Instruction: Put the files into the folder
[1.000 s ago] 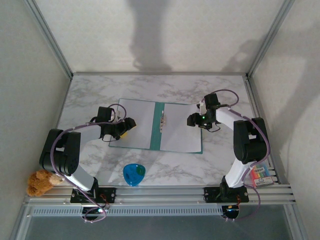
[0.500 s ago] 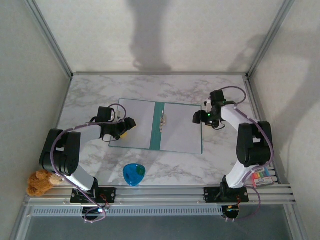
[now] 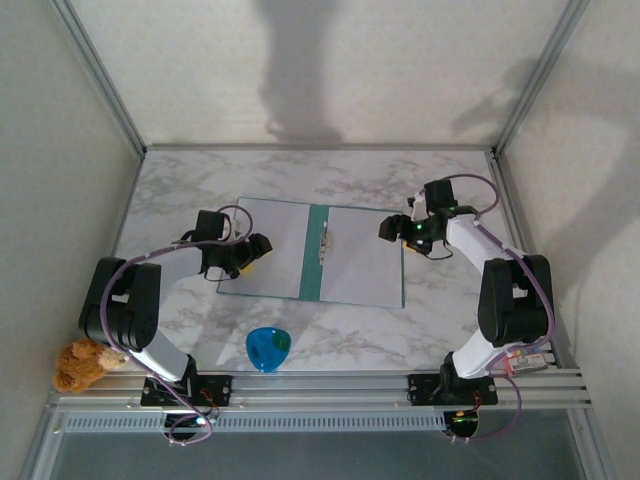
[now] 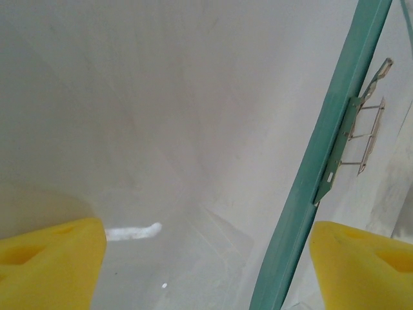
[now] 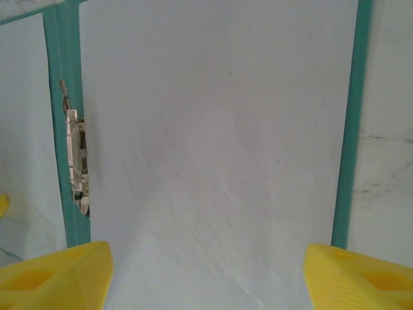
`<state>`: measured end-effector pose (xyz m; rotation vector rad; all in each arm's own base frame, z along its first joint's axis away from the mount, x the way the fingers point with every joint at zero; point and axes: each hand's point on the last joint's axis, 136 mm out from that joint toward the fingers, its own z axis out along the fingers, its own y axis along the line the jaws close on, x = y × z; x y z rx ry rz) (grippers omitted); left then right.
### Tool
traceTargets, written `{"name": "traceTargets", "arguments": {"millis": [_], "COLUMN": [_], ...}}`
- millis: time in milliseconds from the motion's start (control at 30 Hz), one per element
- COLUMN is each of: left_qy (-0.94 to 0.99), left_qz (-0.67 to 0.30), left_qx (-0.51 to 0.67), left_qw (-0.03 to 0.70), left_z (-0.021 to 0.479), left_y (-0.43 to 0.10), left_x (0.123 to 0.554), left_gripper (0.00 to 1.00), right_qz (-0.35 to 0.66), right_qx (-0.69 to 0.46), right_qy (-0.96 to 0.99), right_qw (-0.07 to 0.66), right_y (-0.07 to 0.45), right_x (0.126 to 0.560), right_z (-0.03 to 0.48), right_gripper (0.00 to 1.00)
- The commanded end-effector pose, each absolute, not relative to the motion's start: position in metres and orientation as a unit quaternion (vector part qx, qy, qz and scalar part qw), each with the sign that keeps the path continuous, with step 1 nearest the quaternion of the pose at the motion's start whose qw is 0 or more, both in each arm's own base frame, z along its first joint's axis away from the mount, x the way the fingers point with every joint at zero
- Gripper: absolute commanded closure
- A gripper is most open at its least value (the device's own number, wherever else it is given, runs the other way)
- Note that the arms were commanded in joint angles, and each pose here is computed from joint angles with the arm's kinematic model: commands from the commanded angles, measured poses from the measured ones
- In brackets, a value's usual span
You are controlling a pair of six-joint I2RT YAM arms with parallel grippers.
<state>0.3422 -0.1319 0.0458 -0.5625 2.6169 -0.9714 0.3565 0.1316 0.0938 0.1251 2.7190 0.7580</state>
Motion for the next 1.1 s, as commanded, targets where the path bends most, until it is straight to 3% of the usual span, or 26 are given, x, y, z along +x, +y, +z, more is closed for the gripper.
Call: {"name": "traceTargets", "arguments": {"millis": [0, 133, 333, 533, 1067], "left_qy": [0.916, 0.918, 0.918, 0.931, 0.933], "left_qz": [-0.313, -0.304, -0.283, -0.207, -0.233], "left_qx": [-0.195, -0.194, -0.203, -0.223, -0.232], "left_qw": [0.155, 0.167, 0.187, 0.200, 0.150], "left_z": [0.054, 0.067, 0.082, 0.072, 0.029], "left_y": [-0.131, -0.135, -0.128, -0.101, -0.117], "left_x": [0.348, 0.352, 0.352, 0.348, 0.309], "left_gripper": [0.14, 0.06, 0.04, 0.04, 0.09], "right_qz": [0.288, 0.295, 0.299, 0.308, 0.320], "right_qx": [0.042, 0.039, 0.033, 0.025, 0.016], "right_qy": [0.939, 0.935, 0.933, 0.929, 0.927], "right_qw": [0.182, 0.192, 0.196, 0.202, 0.196], "right_y": [0.139, 0.141, 0.142, 0.145, 0.149], "right_x": [0.358, 0.360, 0.361, 0.362, 0.360], "right_z": [0.112, 0.115, 0.119, 0.125, 0.125], "right_gripper": [0.22, 0.22, 0.21, 0.21, 0.21]}}
